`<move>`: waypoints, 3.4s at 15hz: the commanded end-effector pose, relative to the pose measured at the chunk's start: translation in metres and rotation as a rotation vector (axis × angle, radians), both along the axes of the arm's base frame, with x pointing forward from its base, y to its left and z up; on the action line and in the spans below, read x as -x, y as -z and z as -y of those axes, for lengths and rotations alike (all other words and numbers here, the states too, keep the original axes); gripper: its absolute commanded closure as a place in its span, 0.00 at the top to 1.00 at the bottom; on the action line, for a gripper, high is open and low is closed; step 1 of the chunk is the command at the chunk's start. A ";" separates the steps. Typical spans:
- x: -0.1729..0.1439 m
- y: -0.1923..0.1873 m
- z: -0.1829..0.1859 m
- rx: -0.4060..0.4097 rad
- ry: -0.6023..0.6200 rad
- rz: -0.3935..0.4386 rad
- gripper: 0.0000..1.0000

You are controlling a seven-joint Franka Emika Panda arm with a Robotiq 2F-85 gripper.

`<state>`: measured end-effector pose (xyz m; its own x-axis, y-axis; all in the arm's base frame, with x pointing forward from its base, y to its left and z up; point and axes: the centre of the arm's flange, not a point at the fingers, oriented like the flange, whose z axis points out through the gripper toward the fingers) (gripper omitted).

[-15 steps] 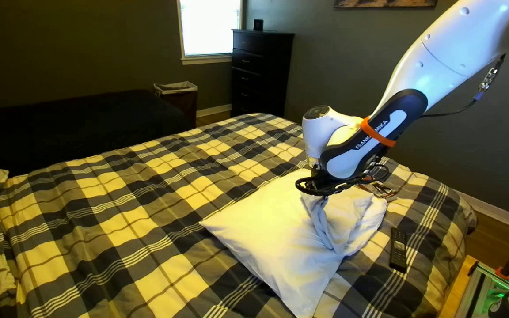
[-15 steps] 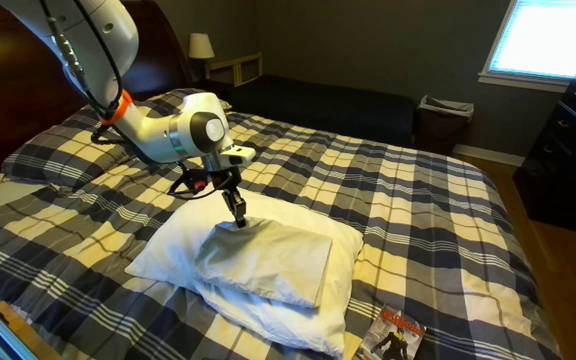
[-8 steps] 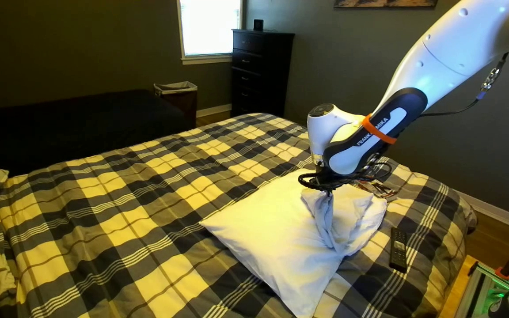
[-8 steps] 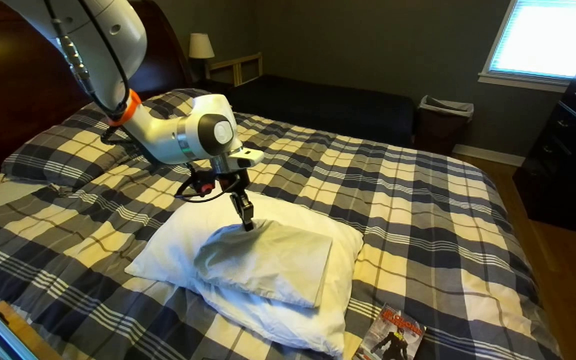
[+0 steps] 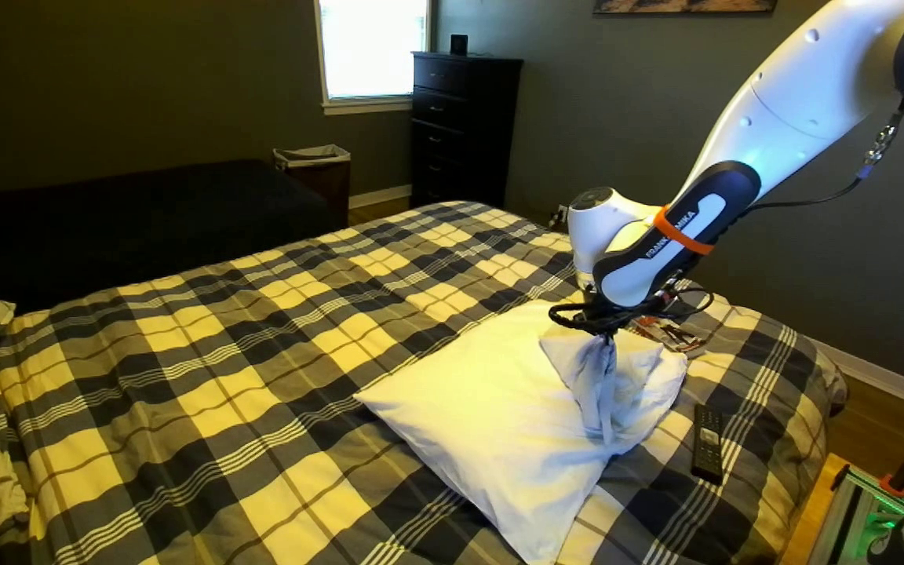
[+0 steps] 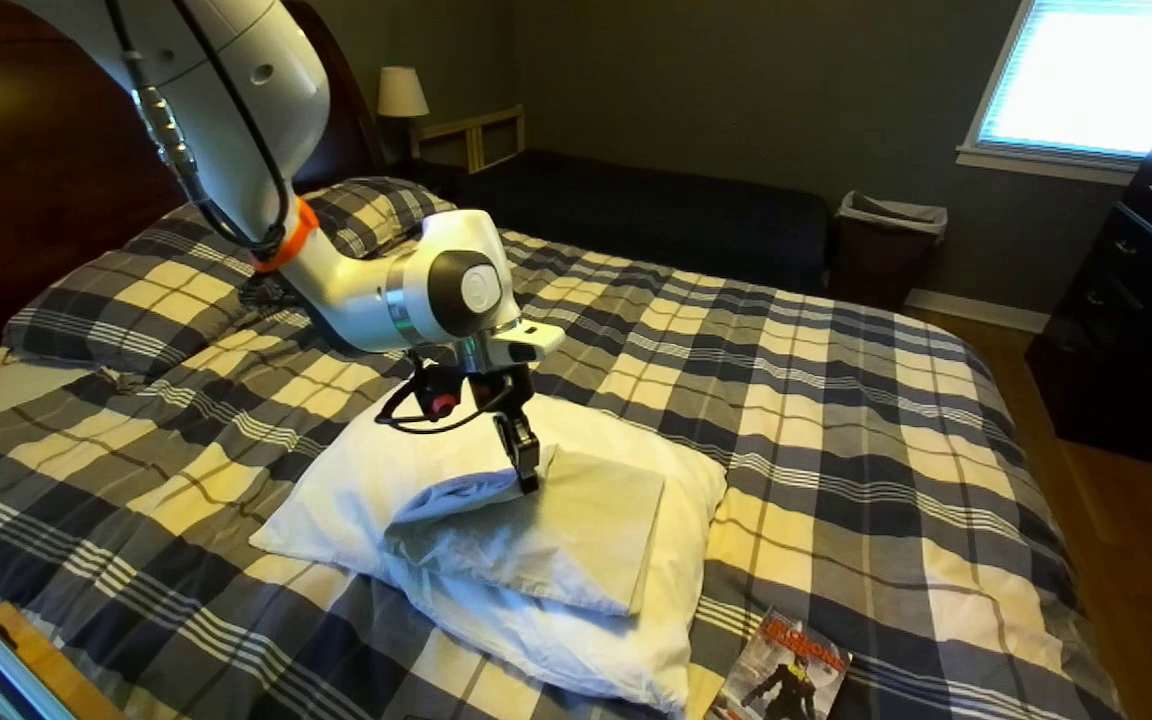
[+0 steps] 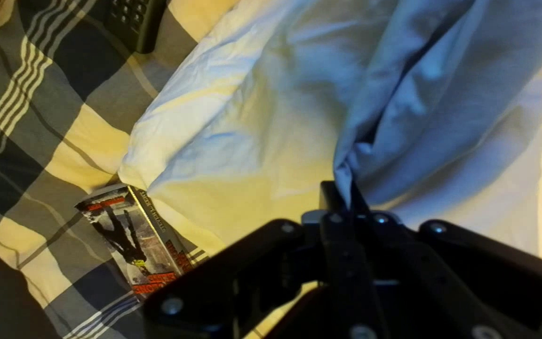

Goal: Fold the pillowcase into a triangle.

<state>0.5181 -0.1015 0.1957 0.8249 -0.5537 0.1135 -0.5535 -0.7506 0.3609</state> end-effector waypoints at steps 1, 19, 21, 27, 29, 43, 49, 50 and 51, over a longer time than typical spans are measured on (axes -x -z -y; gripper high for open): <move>0.008 0.010 0.022 0.028 0.025 0.029 0.01; 0.047 0.030 0.126 0.058 0.214 0.098 0.01; 0.047 0.035 0.133 0.058 0.225 0.104 0.01; 0.049 0.047 0.150 0.050 0.271 0.112 0.01; 0.050 0.049 0.156 0.049 0.296 0.127 0.01; 0.042 0.056 0.183 0.012 0.379 0.177 0.29; 0.051 0.036 0.177 0.023 0.372 0.205 0.64; 0.053 0.031 0.176 0.027 0.370 0.209 0.71; 0.057 0.024 0.174 0.033 0.365 0.219 0.77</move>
<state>0.4739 -0.2826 0.1541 0.5258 -0.8100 0.2597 -0.8471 -0.4710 0.2460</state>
